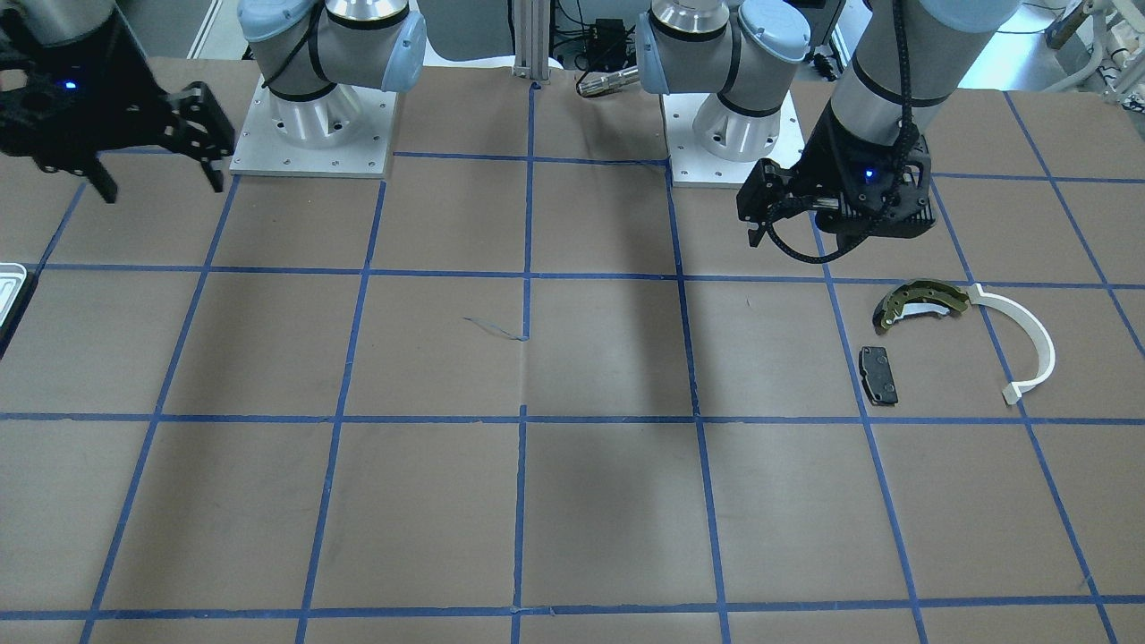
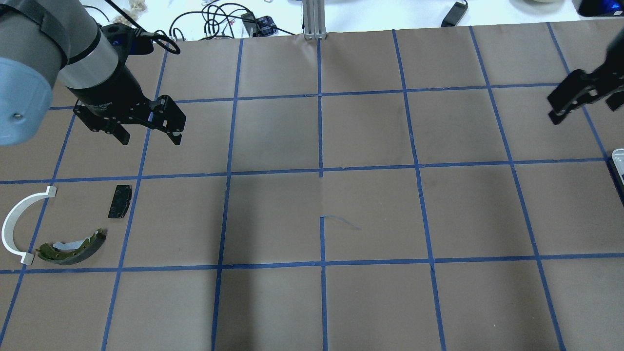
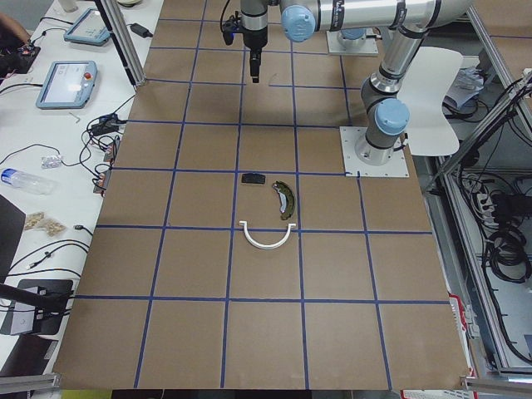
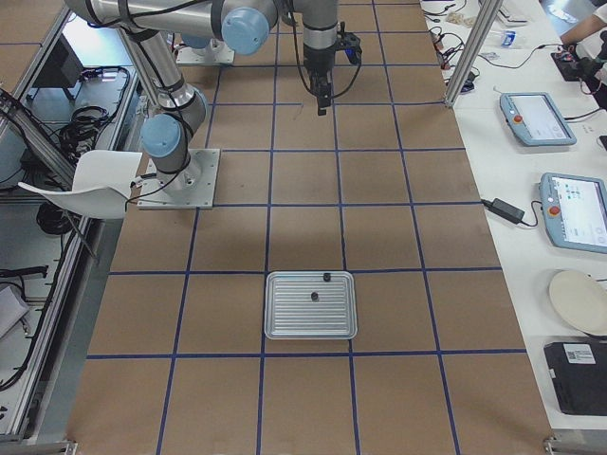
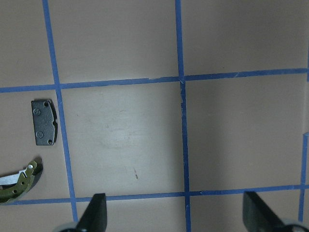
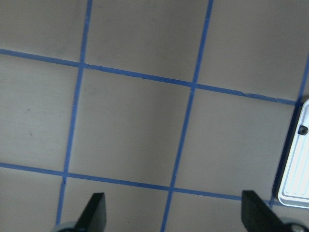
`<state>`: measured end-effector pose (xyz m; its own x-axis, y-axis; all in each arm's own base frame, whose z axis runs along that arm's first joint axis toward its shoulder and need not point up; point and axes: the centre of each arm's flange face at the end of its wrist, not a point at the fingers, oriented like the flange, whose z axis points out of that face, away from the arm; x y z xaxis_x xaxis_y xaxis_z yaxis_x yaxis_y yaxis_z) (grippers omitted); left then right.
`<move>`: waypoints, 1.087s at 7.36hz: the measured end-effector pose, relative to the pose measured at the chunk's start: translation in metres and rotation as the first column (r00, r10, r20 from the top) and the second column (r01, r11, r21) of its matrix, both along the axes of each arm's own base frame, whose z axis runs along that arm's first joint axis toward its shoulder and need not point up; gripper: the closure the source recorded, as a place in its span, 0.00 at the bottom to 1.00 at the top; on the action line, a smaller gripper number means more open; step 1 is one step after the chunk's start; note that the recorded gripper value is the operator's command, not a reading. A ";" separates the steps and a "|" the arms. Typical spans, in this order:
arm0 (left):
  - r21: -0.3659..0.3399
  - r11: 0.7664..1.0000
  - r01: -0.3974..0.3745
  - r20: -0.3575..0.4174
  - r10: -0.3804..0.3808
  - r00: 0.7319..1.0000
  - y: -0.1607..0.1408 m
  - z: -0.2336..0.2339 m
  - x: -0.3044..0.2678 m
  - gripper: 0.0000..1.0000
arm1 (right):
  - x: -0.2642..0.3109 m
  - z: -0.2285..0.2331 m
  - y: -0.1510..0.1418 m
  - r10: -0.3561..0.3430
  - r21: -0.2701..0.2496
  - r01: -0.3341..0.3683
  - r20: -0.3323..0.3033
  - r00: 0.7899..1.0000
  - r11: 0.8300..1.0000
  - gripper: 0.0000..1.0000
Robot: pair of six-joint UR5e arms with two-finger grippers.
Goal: Place bearing gear from tray to pile
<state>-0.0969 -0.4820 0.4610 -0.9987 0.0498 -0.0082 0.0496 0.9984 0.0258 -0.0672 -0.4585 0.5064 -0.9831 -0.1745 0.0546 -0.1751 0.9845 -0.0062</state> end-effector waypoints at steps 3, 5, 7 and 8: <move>0.000 1.000 0.000 0.000 0.000 1.000 0.000 0.000 0.000 0.00 | -0.181 -0.057 0.010 -0.019 0.076 0.018 0.012 1.000 0.997 0.00; -0.001 1.000 0.000 0.000 0.000 1.000 0.000 -0.001 0.000 0.00 | -0.284 -0.123 0.008 0.016 0.076 -0.015 -0.022 1.000 0.997 0.00; -0.003 1.000 0.000 0.000 0.000 1.000 -0.001 -0.001 0.000 0.00 | -0.340 -0.193 -0.002 0.020 0.068 -0.017 -0.040 0.999 0.998 0.00; -0.003 1.000 0.001 0.000 -0.001 1.000 0.000 -0.001 0.000 0.00 | -0.353 -0.223 -0.004 0.016 0.078 -0.013 -0.030 0.999 0.997 0.00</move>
<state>-0.0973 -0.4824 0.4599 -0.9987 0.0507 -0.0084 0.0505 0.9985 0.0230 -0.4205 -0.4626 0.2838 -0.9786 -0.1937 0.0702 -0.1883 0.9791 0.0763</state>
